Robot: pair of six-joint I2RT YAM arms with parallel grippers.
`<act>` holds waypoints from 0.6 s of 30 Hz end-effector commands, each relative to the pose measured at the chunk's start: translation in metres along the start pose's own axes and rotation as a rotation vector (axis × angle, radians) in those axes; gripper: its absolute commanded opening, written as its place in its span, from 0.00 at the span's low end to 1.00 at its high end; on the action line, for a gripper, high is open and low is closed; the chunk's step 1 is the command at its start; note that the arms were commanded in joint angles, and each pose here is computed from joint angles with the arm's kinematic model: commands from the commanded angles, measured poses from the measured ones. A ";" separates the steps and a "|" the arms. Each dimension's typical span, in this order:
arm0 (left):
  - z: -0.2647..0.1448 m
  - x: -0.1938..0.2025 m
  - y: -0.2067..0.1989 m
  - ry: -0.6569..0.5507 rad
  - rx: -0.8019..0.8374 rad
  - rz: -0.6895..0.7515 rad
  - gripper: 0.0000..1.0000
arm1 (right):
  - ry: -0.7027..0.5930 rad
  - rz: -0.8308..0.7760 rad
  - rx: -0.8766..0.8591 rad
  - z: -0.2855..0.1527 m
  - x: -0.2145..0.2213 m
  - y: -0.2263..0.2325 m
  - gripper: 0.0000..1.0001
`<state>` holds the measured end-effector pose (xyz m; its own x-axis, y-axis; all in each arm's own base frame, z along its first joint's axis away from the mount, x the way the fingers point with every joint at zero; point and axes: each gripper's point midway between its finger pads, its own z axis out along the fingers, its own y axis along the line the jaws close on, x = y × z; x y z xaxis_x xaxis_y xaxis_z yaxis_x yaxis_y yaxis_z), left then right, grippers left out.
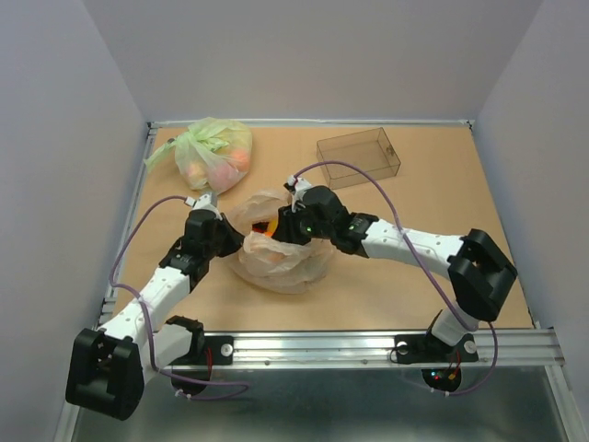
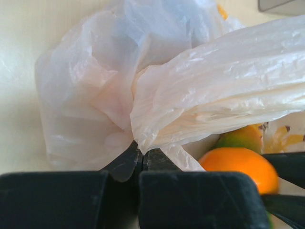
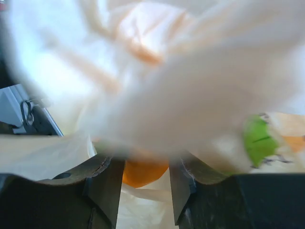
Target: Untie the knot of the plastic bag and take out the fruit
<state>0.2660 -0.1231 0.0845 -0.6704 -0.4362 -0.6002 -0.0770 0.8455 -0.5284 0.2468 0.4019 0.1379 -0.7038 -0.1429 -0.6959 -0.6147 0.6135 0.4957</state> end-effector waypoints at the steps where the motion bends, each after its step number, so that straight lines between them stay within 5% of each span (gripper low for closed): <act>1: -0.011 -0.061 -0.025 -0.180 0.011 0.083 0.00 | -0.130 -0.087 0.047 -0.020 -0.035 0.003 0.07; 8: -0.019 -0.105 -0.036 -0.284 -0.029 0.221 0.00 | -0.223 -0.102 0.172 -0.035 -0.056 -0.014 0.01; 18: -0.017 -0.088 -0.058 -0.232 0.141 0.367 0.00 | -0.438 -0.055 0.286 -0.045 -0.117 -0.018 0.01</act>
<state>0.3153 -0.1169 0.1610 -0.5073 -0.2336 -0.8295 0.1307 0.9306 -0.3419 0.2944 0.3666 0.1716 -0.5531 -0.0412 -0.8321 -0.5303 0.7877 0.3134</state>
